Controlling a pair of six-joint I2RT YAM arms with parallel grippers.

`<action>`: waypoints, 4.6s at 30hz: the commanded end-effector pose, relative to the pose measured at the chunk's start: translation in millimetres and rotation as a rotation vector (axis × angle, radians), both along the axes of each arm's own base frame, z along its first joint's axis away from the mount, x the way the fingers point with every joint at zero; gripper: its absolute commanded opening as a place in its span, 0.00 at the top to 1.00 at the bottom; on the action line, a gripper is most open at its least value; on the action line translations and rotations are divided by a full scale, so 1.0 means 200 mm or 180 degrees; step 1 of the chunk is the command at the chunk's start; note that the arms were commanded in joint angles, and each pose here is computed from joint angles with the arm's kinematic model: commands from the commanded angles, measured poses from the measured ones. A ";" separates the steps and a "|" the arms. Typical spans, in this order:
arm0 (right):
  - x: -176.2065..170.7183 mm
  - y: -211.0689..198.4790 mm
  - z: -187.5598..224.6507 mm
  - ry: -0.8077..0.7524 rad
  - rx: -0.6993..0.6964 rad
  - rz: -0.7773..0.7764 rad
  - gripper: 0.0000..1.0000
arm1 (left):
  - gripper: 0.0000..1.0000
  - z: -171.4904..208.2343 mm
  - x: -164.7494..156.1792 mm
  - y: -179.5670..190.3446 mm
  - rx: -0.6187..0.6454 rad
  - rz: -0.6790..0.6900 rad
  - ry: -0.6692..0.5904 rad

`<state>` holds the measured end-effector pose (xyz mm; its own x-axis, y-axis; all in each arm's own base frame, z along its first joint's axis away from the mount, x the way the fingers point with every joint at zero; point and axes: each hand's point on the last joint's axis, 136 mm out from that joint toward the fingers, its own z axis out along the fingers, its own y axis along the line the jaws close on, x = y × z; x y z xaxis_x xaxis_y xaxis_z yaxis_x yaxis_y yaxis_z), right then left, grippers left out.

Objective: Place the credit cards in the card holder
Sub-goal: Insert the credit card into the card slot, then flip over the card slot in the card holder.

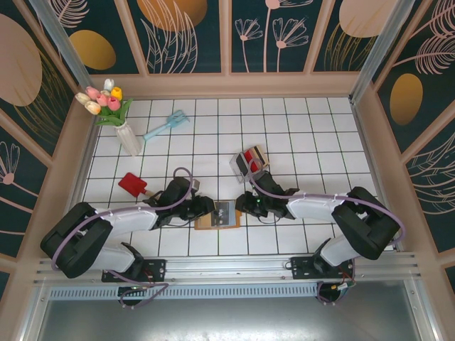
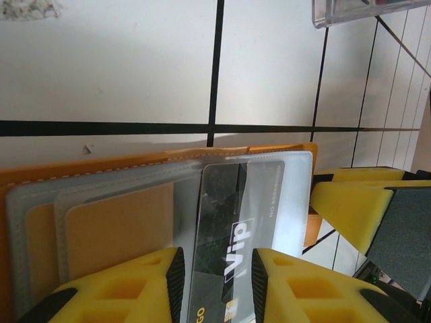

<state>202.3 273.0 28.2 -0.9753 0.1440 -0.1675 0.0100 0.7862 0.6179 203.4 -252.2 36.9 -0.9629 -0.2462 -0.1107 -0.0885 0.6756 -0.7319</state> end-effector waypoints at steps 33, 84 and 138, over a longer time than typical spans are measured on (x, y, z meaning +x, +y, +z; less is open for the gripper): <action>-0.06 0.04 -0.07 0.0117 0.0001 0.0184 0.78 | 0.72 -0.06 -0.02 -0.17 0.0523 -0.0519 -0.0025; -0.07 0.17 0.08 -0.0138 -0.0209 0.0466 0.65 | 0.44 -0.02 0.10 0.27 0.1101 0.0274 -0.0305; 0.06 0.06 0.22 -0.0446 -0.0633 0.0082 0.63 | 0.45 0.24 0.15 0.38 0.0769 0.0923 -0.0855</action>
